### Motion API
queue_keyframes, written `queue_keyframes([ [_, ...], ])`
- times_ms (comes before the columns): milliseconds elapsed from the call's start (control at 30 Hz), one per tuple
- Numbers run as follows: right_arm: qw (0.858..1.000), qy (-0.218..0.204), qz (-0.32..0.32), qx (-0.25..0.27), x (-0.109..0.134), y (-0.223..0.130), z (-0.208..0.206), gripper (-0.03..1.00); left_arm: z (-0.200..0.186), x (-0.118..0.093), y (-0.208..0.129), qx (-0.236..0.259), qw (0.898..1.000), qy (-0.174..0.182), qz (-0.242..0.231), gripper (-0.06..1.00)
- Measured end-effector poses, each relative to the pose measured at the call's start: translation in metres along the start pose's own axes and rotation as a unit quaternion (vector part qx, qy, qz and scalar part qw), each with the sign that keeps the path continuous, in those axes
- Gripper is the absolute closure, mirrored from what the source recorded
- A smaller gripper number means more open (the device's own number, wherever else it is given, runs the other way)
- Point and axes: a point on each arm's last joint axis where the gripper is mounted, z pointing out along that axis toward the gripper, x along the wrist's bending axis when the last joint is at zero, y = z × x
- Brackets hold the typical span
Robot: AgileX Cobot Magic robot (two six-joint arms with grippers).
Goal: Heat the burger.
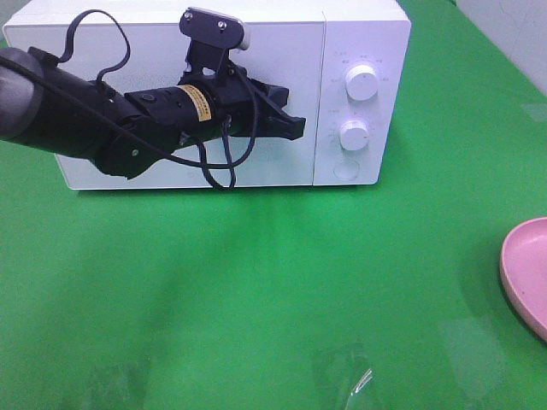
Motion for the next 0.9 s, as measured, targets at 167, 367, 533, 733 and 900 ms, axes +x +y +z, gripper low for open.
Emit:
queue_keyframes([
  [167,1.000,0.000,0.000,0.000,0.000,0.000,0.000,0.26,-0.005,-0.008,0.009,0.036,0.999,0.009,-0.010,0.94],
  [367,1.000,0.000,0.000,0.000,0.000,0.000,0.000,0.26,-0.017,-0.031,0.020,0.098,0.995,0.009,-0.016,0.94],
  [533,1.000,0.000,0.000,0.000,0.000,0.000,0.000,0.26,-0.032,-0.064,0.022,0.176,0.984,-0.007,0.005,0.66],
  [733,1.000,0.000,0.000,0.000,0.000,0.000,0.000,0.26,-0.044,-0.083,0.018,0.235,0.972,-0.012,0.019,0.03],
  [900,1.000,0.000,0.000,0.000,0.000,0.000,0.000,0.26,-0.060,-0.082,0.011,0.330,0.944,0.011,0.013,-0.04],
])
